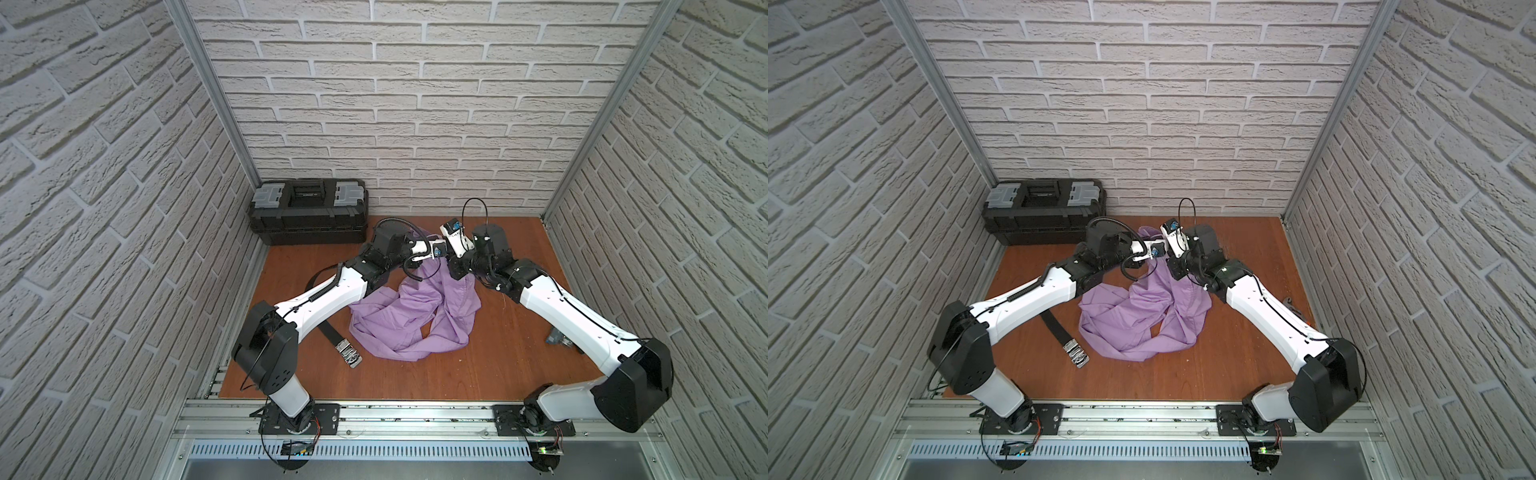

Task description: Remove the belt from the trousers

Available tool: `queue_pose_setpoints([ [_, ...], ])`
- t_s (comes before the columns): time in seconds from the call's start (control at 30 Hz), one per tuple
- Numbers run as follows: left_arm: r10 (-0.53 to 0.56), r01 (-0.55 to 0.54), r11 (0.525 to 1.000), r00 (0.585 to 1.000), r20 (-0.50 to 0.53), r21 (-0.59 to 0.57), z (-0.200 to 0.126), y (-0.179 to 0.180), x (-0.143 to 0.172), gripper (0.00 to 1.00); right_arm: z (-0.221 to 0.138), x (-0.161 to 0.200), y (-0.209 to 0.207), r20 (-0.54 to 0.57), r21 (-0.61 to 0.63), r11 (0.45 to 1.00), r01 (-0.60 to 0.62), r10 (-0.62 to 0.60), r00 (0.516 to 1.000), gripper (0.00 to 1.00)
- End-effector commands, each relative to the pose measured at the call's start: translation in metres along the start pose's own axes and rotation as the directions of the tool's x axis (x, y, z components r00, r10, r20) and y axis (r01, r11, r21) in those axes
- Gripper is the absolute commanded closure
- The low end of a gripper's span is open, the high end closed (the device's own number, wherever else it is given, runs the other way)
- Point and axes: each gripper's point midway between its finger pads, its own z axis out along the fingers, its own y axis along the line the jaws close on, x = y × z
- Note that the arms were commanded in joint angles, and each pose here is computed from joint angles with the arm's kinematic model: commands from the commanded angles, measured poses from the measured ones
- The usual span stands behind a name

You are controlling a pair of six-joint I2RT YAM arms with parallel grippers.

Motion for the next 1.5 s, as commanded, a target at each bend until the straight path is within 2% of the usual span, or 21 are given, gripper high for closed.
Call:
queue_pose_setpoints([
  [0.0,0.004,-0.001,0.991,1.0,0.024,-0.132,-0.033,0.049,-0.004,1.0,-0.003,0.018,-0.031,-0.052,0.133,0.991,-0.019,0.026,0.998,0.98],
  [0.2,-0.079,0.086,0.991,0.994,0.077,-0.099,-0.045,0.048,-0.008,1.0,-0.003,0.012,-0.023,-0.007,0.088,0.994,-0.067,0.068,0.998,0.97],
  [0.23,-0.087,0.094,0.991,0.993,0.078,-0.096,-0.044,0.047,-0.007,1.0,-0.006,0.007,-0.019,0.022,0.063,0.994,-0.085,0.083,0.996,0.91],
  [0.33,-0.109,0.117,0.988,0.99,0.087,-0.096,-0.043,0.047,-0.007,1.0,-0.018,-0.012,-0.009,0.159,-0.005,0.993,-0.119,0.118,0.98,0.6],
  [0.43,-0.116,0.127,0.987,0.987,0.109,-0.098,-0.042,0.047,-0.011,1.0,-0.029,-0.023,-0.006,0.272,-0.03,0.99,-0.14,0.143,0.952,0.44],
  [0.53,-0.13,0.142,0.985,0.983,0.126,-0.093,-0.042,0.05,-0.015,1.0,-0.023,-0.022,-0.006,0.268,-0.033,0.989,-0.142,0.146,0.952,0.35],
  [0.6,-0.14,0.153,0.984,0.981,0.131,-0.092,-0.042,0.052,-0.017,1.0,-0.016,-0.022,0.002,0.246,-0.077,0.987,-0.143,0.158,0.956,0.2],
  [0.63,-0.147,0.159,0.983,0.98,0.133,-0.09,-0.042,0.052,-0.017,1.0,-0.012,-0.023,0.007,0.239,-0.093,0.986,-0.141,0.16,0.958,0.16],
  [0.8,-0.172,0.185,0.979,0.974,0.146,-0.085,-0.042,0.053,-0.02,1.0,0.004,-0.03,0.026,0.25,-0.127,0.986,-0.103,0.133,0.959,0.16],
  [0.9,-0.191,0.205,0.975,0.97,0.149,-0.082,-0.041,0.053,-0.02,1.0,0.021,-0.028,0.032,0.192,-0.122,0.987,-0.101,0.123,0.974,0.16],
  [0.93,-0.198,0.211,0.974,0.968,0.152,-0.082,-0.041,0.053,-0.021,1.0,0.027,-0.027,0.034,0.167,-0.12,0.988,-0.094,0.114,0.979,0.19],
  [1.0,-0.203,0.216,0.973,0.967,0.152,-0.08,-0.041,0.053,-0.021,1.0,0.035,-0.025,0.035,0.126,-0.096,0.992,-0.082,0.094,0.988,0.39],
  [1.07,-0.203,0.216,0.973,0.969,0.144,-0.081,-0.041,0.052,-0.019,1.0,0.038,-0.023,0.027,0.099,-0.03,0.996,-0.081,0.084,0.992,0.84],
  [1.1,-0.201,0.213,0.974,0.969,0.142,-0.078,-0.042,0.051,-0.017,1.0,0.037,-0.023,0.022,0.098,-0.001,0.996,-0.084,0.083,0.992,0.91],
  [1.17,-0.203,0.214,0.974,0.97,0.136,-0.076,-0.043,0.049,-0.014,1.0,0.032,-0.024,0.009,0.11,0.071,0.994,-0.088,0.08,0.991,0.97],
  [1.3,-0.213,0.223,0.972,0.969,0.128,-0.072,-0.044,0.045,-0.008,0.99,0.02,-0.027,-0.008,0.116,0.171,0.982,-0.077,0.058,0.992,0.98],
  [1.4,-0.228,0.239,0.968,0.965,0.129,-0.075,-0.043,0.046,-0.005,0.84,0.015,-0.029,-0.013,0.119,0.195,0.978,-0.072,0.049,0.992,0.98],
  [1.47,-0.233,0.243,0.967,0.965,0.123,-0.074,-0.04,0.044,-0.004,0.78,0.012,-0.031,-0.014,0.121,0.202,0.977,-0.071,0.047,0.992,0.98],
])
